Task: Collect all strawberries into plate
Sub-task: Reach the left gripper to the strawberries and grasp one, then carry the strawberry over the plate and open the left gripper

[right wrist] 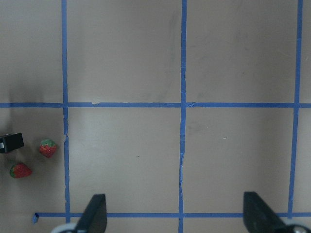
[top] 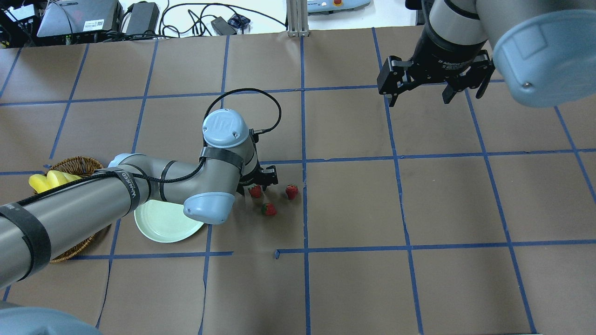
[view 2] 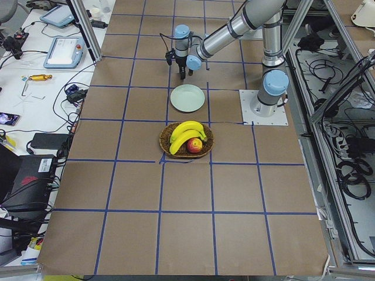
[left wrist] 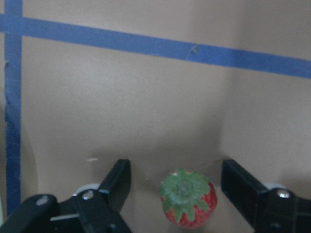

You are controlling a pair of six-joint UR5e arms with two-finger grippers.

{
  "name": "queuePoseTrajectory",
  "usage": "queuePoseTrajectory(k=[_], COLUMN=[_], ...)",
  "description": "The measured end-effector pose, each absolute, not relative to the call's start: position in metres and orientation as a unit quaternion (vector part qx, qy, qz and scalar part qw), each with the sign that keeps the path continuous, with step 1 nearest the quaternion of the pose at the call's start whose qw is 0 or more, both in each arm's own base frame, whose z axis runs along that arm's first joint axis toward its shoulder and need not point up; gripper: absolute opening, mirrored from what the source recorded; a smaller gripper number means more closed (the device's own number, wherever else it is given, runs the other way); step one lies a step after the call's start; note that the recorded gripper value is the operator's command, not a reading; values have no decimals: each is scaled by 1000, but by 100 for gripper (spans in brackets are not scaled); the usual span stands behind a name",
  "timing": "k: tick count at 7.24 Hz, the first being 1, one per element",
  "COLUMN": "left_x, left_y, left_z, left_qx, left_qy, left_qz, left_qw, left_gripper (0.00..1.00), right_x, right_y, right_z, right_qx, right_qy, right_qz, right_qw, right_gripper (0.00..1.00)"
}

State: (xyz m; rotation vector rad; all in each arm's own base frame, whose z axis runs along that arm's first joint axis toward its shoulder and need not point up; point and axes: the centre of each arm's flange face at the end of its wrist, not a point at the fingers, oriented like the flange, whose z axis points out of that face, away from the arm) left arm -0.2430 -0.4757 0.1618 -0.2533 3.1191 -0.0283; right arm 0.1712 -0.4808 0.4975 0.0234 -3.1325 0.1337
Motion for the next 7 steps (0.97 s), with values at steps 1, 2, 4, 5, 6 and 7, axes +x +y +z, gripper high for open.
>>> queuePoseTrajectory(k=[1, 2, 4, 5, 6, 7], left_x=[-244, -246, -249, -249, -249, -249], left_y=[-475, -474, -472, -472, -472, -475], left_z=[165, 168, 168, 169, 170, 176], left_qx=[-79, -78, -77, -77, -75, -71], left_qy=[997, 997, 997, 997, 997, 997], left_qz=[-12, -15, -15, -15, -16, -21], left_qw=[5, 5, 5, 5, 6, 11], left_gripper=[63, 55, 19, 1, 0, 0], right_x=[171, 171, 171, 171, 171, 171], right_y=[-481, -481, -481, -481, -481, -481], right_z=[497, 497, 497, 497, 497, 497], right_qx=[7, 7, 7, 7, 7, 7], right_qy=[-999, -999, -999, -999, -999, -999], right_qz=[42, 42, 42, 42, 42, 42], right_qw=[3, 3, 2, 2, 2, 2], right_gripper=[100, 100, 100, 100, 100, 100])
